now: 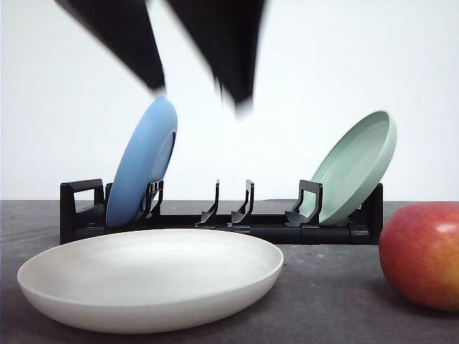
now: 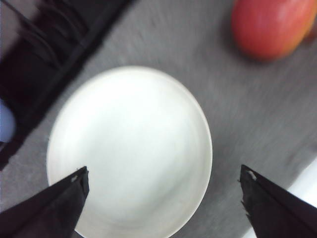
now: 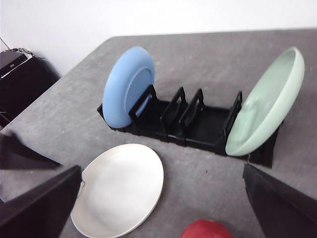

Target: Place pomegranate in white plate

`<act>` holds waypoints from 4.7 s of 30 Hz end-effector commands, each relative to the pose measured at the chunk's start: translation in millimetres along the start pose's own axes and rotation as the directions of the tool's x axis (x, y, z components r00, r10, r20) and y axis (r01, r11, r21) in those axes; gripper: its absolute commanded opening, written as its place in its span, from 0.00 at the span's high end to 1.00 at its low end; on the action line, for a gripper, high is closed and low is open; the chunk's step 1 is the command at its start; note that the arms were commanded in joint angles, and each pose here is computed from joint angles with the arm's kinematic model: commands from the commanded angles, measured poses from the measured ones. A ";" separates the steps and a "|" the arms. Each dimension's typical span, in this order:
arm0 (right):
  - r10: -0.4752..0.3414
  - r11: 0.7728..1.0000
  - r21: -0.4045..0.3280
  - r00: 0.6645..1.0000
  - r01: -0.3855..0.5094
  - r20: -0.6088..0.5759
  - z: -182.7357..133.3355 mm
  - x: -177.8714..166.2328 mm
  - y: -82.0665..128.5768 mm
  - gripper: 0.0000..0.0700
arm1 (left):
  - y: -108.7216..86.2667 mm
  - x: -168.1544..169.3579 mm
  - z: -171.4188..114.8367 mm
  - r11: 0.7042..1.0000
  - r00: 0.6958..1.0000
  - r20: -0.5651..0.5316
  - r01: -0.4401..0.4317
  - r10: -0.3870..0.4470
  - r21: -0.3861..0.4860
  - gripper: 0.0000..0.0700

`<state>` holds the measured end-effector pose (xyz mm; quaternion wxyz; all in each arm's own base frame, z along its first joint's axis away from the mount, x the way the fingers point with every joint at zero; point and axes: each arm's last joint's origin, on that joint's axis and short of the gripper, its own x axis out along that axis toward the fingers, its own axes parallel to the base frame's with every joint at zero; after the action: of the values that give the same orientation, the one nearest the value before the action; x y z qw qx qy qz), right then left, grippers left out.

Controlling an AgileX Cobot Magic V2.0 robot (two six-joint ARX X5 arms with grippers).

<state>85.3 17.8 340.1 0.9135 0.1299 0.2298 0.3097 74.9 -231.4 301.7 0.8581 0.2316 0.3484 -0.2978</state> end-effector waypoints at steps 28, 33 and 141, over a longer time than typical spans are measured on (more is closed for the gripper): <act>-0.158 0.967 0.055 0.752 0.251 -0.640 -27.4 154.6 -37.3 0.00 | 101.5 -111.4 -106.3 0.894 0.864 0.502 0.247 -0.028 -0.375 0.16; -0.177 0.954 0.036 0.656 0.299 -0.734 -43.3 172.3 -39.6 0.00 | 101.7 -112.5 -108.0 0.891 0.861 0.504 0.277 -0.064 -0.361 0.16; -0.102 0.986 -0.146 0.986 0.083 -0.131 -6.1 18.0 56.9 0.00 | 101.5 -110.3 -111.6 0.920 0.882 0.467 0.238 -0.070 -0.312 0.16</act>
<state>70.1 77.0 351.7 0.9140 0.0117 0.2884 0.2852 28.2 -51.4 326.8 0.9161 -0.0344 0.2149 -0.3367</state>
